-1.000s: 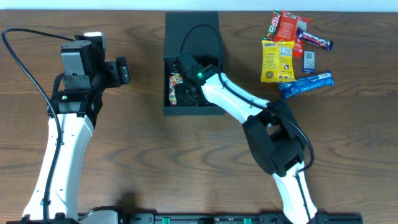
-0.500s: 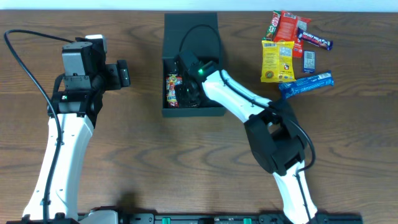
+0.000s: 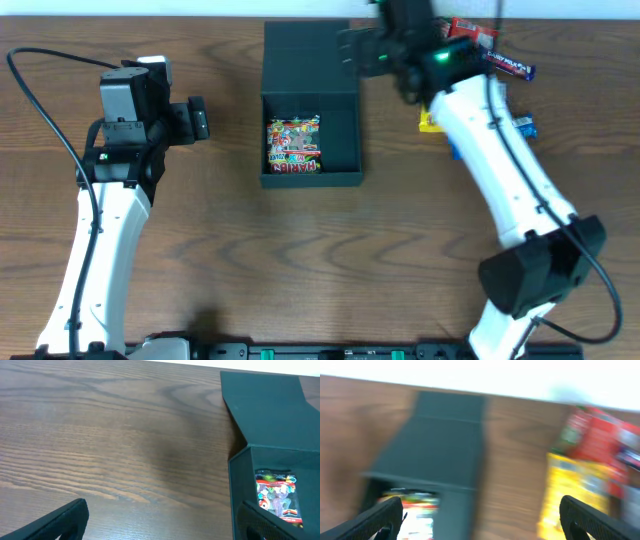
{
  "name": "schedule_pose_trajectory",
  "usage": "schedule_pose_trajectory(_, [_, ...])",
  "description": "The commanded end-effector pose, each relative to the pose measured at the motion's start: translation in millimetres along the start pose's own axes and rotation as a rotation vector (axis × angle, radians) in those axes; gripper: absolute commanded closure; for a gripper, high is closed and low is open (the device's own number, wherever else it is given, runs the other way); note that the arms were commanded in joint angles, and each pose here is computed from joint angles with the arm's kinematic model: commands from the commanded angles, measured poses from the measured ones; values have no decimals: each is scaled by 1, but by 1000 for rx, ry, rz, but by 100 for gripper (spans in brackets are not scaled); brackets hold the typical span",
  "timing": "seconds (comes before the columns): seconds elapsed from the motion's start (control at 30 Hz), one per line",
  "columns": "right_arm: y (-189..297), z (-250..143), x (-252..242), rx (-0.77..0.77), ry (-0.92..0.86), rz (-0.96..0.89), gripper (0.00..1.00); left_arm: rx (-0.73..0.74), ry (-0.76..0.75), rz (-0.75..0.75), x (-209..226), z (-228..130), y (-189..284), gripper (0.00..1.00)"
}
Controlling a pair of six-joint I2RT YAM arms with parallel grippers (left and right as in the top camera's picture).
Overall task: Pack container
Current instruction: 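Move the right gripper back to the snacks and grasp the yellow bag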
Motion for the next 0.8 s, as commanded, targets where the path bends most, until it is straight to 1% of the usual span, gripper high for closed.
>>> schedule_pose_trajectory(0.0, [-50, -11, -59, 93, -13, -214, 1, 10, 6, -3, 0, -3, -2, 5])
schedule_pose_trajectory(0.13, [-96, -30, -112, 226, -68, -322, 1, 11, 7, -3, 0, -3, -2, 5])
schedule_pose_trajectory(0.3, [-128, -50, -148, 321, -106, -383, 1, 14, 7, -4, 0, -3, -2, 5])
schedule_pose_trajectory(0.43, [-146, -61, -159, 369, -138, -351, 1, 14, 14, -4, 0, -4, -2, 5])
schedule_pose_trajectory(0.57, [-167, -75, -173, 412, -159, -357, 0, 11, 14, -22, -1, -3, -2, 5])
schedule_pose_trajectory(0.77, [-188, -89, -182, 434, -171, -353, 1, 11, 14, -22, -1, -3, -2, 5])
Point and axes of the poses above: each gripper's point midway between its finger pads, its own y axis back along the fingers, its own x axis along the line the jaws close on, z = x × y, the point moved 8 cm from there along y, back along the fingers, and after that the axes turned 13 degrees about -y, right-handed, at the moved point
